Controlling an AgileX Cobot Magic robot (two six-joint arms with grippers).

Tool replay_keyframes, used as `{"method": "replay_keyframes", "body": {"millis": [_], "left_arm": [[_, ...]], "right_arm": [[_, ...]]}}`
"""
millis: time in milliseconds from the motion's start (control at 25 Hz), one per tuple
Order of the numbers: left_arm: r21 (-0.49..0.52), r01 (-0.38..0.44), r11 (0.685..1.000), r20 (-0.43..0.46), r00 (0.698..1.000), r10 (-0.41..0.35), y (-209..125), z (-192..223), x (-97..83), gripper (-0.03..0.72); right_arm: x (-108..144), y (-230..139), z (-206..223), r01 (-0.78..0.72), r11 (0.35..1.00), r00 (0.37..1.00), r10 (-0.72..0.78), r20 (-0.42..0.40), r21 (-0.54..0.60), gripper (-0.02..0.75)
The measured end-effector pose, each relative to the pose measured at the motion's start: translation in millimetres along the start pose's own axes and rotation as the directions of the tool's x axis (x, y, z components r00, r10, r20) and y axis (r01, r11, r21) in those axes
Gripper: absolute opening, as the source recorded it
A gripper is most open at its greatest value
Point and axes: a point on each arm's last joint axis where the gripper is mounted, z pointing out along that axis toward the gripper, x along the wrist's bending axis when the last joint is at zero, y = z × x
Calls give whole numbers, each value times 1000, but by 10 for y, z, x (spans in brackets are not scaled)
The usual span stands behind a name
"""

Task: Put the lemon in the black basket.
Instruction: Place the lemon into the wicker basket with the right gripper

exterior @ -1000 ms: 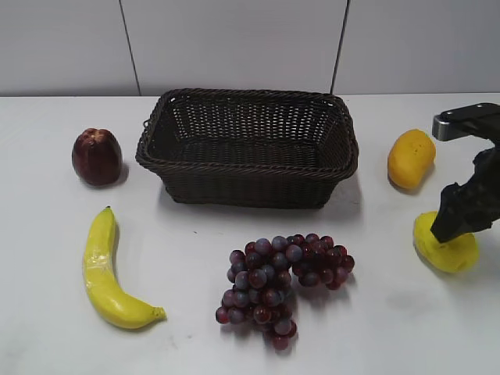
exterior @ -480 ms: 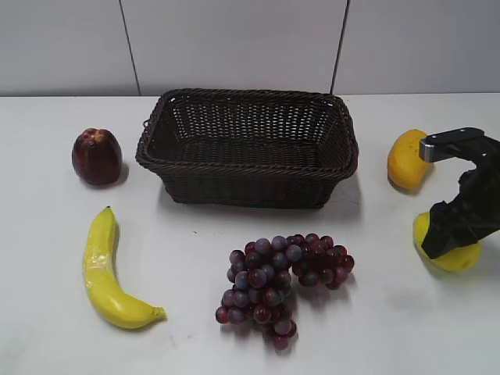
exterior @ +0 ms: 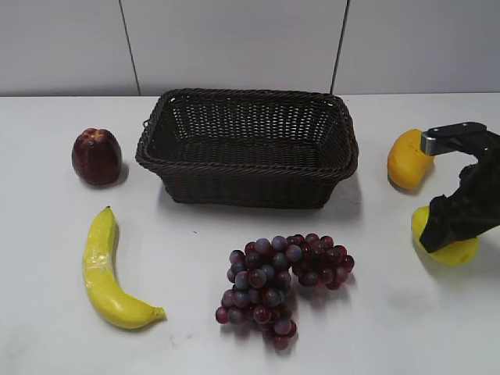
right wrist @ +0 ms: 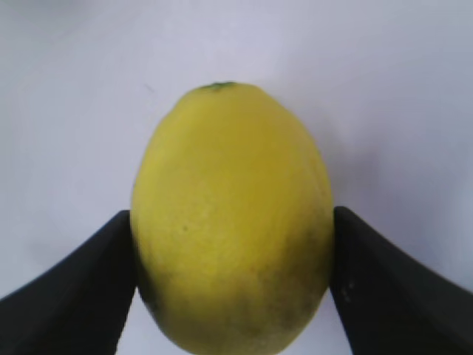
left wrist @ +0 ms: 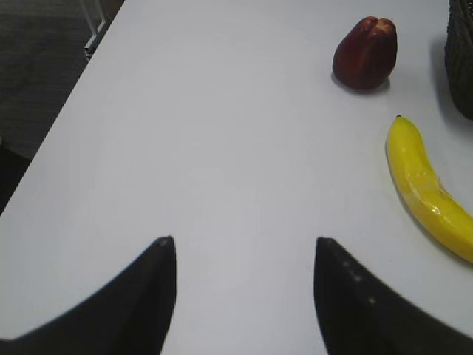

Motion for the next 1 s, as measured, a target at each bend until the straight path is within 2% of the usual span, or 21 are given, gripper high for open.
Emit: {"method": "replay_keyframes", "body": {"millis": [360, 680, 840, 1000], "left_arm": [[0, 0, 1000, 0, 1000, 0, 0, 0, 0, 435], [0, 0, 1000, 0, 1000, 0, 0, 0, 0, 435], [0, 0, 1000, 0, 1000, 0, 0, 0, 0, 435], [0, 0, 1000, 0, 1000, 0, 0, 0, 0, 435]], "right_arm": [[113, 408, -608, 73, 990, 997, -74, -4, -121, 561], [602, 1024, -1052, 234, 931, 971, -241, 13, -279, 561], [834, 1301, -1060, 291, 913, 952, -305, -6, -286, 561], [1081, 1567, -956, 382, 883, 919, -393, 14, -272, 561]]}}
